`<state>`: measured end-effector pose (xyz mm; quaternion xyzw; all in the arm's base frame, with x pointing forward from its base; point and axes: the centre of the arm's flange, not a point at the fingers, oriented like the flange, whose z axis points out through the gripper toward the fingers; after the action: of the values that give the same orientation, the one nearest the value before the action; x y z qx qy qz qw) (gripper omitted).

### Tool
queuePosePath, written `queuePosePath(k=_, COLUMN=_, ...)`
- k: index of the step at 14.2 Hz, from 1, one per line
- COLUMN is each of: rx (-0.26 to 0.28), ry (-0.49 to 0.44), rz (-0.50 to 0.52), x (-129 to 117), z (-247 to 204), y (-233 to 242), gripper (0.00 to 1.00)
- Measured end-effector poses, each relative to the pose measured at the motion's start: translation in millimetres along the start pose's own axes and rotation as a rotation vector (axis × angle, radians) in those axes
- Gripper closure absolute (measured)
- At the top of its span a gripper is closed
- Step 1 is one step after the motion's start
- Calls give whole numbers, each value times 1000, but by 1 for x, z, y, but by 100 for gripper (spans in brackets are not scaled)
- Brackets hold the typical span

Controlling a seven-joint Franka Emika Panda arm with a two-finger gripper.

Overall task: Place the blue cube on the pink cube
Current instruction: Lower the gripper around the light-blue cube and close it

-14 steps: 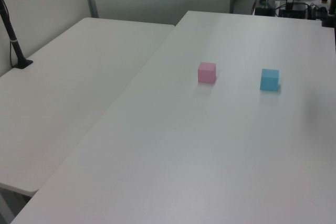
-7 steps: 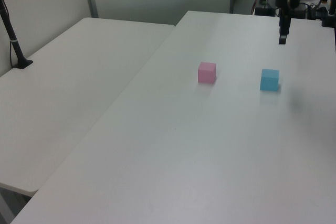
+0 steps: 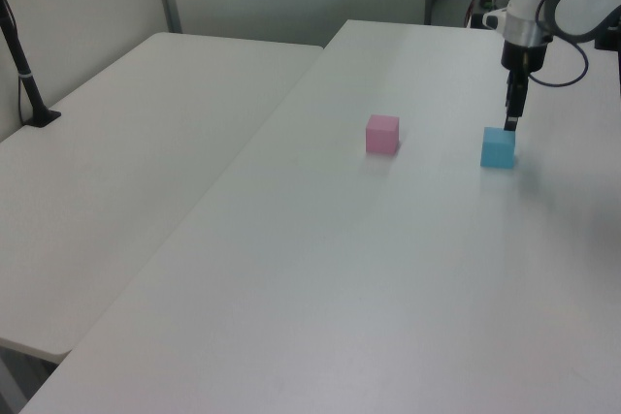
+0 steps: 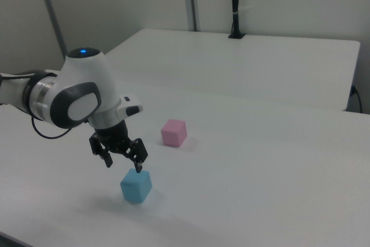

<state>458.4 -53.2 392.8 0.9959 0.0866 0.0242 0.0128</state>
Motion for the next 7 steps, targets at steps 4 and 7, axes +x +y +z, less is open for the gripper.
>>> queuePosePath(k=4, rx=-13, ry=-28, rz=-17, x=7, z=32, y=4, gripper=0)
queuePosePath(k=7, rx=-9, ry=-41, rz=-18, x=9, z=46, y=5, gripper=0)
